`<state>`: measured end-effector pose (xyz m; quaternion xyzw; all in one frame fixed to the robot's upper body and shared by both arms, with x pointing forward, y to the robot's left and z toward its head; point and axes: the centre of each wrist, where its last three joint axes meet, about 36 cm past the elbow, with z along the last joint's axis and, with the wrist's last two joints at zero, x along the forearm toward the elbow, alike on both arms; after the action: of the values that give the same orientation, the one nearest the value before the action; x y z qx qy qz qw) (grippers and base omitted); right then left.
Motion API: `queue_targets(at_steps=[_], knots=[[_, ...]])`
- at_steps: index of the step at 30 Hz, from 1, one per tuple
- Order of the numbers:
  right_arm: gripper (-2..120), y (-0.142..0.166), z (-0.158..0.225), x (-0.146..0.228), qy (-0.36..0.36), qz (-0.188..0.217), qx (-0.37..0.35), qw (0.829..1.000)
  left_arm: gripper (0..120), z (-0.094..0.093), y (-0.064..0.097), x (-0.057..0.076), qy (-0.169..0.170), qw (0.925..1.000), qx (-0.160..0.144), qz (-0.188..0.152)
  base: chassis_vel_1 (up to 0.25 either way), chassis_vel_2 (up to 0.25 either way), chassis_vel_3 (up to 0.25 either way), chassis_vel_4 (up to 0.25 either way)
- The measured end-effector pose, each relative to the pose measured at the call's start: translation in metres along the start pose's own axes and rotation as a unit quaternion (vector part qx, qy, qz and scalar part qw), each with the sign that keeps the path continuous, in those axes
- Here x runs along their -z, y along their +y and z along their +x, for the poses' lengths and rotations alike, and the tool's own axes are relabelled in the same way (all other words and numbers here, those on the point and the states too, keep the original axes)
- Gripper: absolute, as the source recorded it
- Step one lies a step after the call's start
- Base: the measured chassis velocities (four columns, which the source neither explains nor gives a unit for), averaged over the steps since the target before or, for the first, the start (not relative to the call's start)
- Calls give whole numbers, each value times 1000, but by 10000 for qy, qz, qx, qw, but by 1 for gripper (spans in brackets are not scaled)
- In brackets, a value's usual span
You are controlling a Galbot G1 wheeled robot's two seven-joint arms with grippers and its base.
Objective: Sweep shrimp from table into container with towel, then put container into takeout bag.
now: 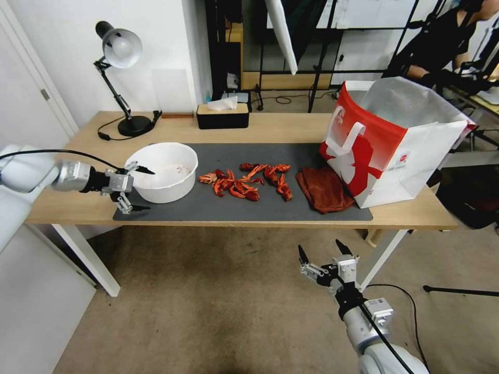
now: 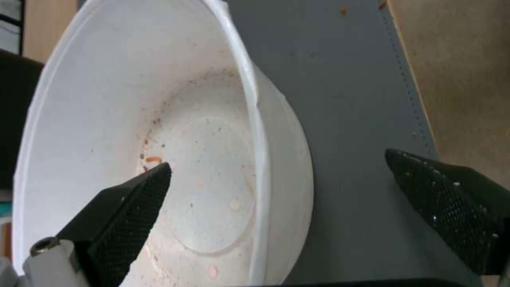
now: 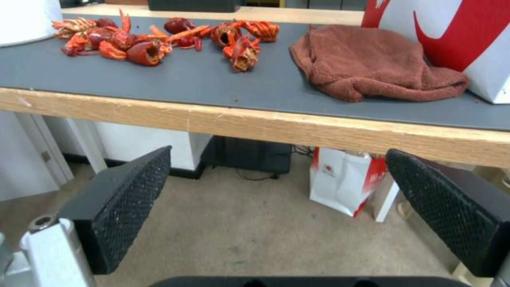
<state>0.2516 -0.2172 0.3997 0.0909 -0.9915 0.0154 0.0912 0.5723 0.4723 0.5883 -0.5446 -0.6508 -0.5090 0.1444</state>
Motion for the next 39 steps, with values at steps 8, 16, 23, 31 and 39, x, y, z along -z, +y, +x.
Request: queue_targets(at_steps=[8, 16, 23, 31, 39], knots=[[100, 1, 1, -2, 34, -10, -3, 10000, 88, -8, 19, 5, 235, 9990, -283, -241, 0, 0, 0, 0], [100, 1, 2, -5, 63, 4, 10, 10000, 59, -11, 22, 3, 331, 9977, -509, -289, 0, 0, 0, 0], [100, 1, 0, -8, 79, 7, 31, 10000, 30, -13, 27, 0, 310, 9972, -588, -356, 0, 0, 0, 0], [100, 1, -2, -9, 80, 8, 37, 10000, 1, -13, 30, -4, 307, 9969, -606, -403, 0, 0, 0, 0], [100, 1, -3, -11, 74, 8, 66, 10000, 0, -6, 23, -10, 242, 9975, -403, -532, 0, 0, 0, 0]])
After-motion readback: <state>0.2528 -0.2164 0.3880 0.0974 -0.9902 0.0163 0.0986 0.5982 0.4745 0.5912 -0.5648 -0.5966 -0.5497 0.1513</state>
